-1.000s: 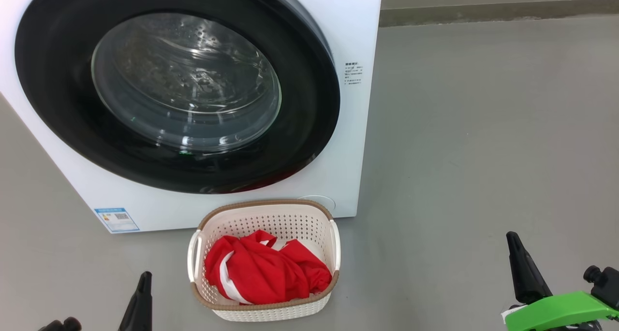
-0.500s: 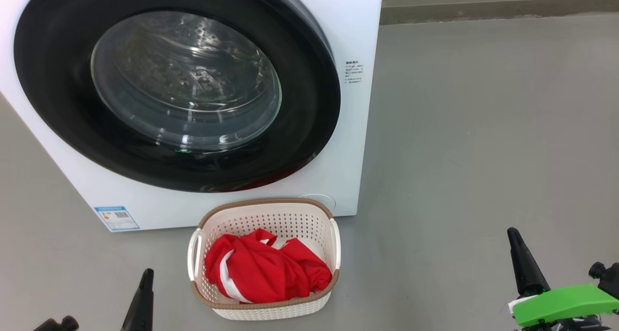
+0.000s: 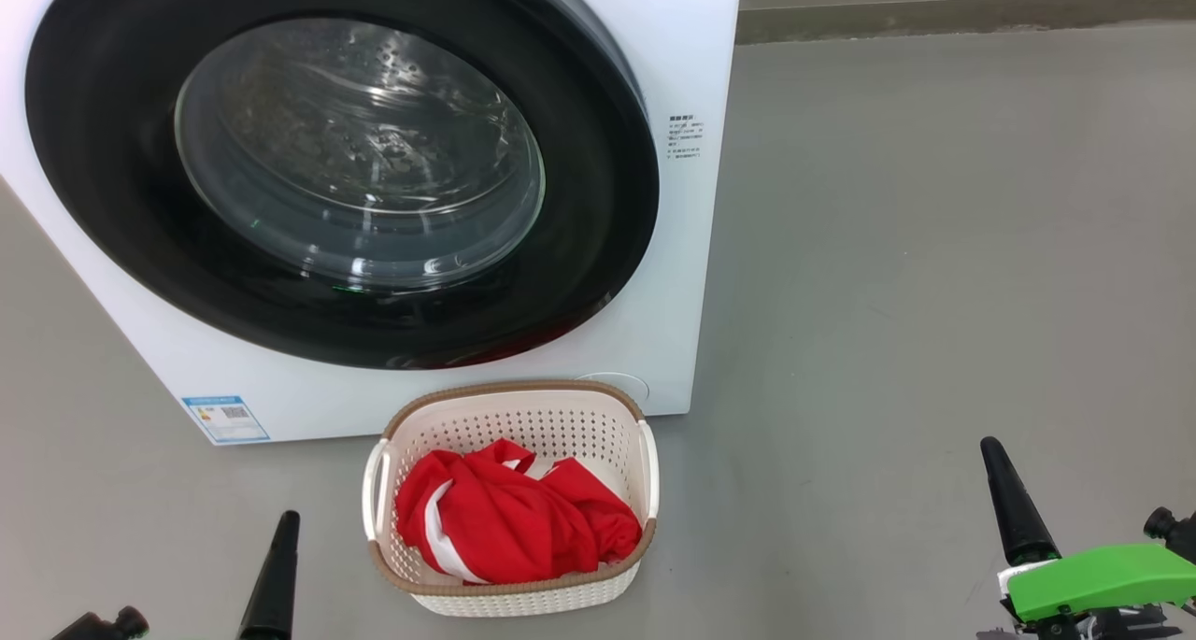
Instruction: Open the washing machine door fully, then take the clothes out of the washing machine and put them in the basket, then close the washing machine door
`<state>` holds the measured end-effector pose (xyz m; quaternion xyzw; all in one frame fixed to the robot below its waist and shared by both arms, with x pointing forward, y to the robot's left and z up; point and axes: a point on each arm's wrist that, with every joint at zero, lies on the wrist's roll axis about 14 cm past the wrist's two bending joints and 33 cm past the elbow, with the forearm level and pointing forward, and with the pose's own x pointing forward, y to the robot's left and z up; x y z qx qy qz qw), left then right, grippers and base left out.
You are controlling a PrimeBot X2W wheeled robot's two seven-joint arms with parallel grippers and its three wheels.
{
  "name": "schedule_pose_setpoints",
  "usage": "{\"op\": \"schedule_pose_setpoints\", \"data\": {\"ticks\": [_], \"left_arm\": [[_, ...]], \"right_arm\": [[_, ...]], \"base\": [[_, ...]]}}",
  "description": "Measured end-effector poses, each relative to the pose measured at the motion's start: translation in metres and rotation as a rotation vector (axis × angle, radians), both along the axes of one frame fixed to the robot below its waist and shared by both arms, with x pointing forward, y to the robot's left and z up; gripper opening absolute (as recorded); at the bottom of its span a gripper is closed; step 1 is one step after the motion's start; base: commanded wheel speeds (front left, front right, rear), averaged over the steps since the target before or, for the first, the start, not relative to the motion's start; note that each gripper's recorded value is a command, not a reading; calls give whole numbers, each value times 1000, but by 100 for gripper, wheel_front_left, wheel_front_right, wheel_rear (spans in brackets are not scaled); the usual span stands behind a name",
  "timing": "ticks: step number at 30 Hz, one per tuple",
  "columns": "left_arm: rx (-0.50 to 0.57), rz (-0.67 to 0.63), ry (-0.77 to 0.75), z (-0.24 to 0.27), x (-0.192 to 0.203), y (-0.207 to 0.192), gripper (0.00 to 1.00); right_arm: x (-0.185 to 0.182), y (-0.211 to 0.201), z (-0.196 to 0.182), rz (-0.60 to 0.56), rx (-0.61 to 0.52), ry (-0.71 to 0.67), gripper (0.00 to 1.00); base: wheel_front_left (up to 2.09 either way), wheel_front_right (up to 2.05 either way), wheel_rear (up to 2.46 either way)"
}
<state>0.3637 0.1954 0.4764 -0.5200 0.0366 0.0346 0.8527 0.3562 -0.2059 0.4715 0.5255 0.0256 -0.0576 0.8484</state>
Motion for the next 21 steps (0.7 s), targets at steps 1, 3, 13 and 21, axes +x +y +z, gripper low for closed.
{"op": "schedule_pose_setpoints", "data": {"ticks": [1,3,13,21], "left_arm": [[-11,-2,3,-1,0,0,0],[-31,-1,4,-1,0,0,0],[-159,-2,-2,2,5,-3,0],[-253,-1,1,0,6,-4,0]], "right_arm": [[1,0,0,1,11,0,0],[2,0,1,-4,36,-6,0],[6,0,2,-4,162,-10,0],[11,1,5,0,253,-24,0]], "base": [[0,0,0],[0,0,0],[0,0,0],[0,0,0]]}}
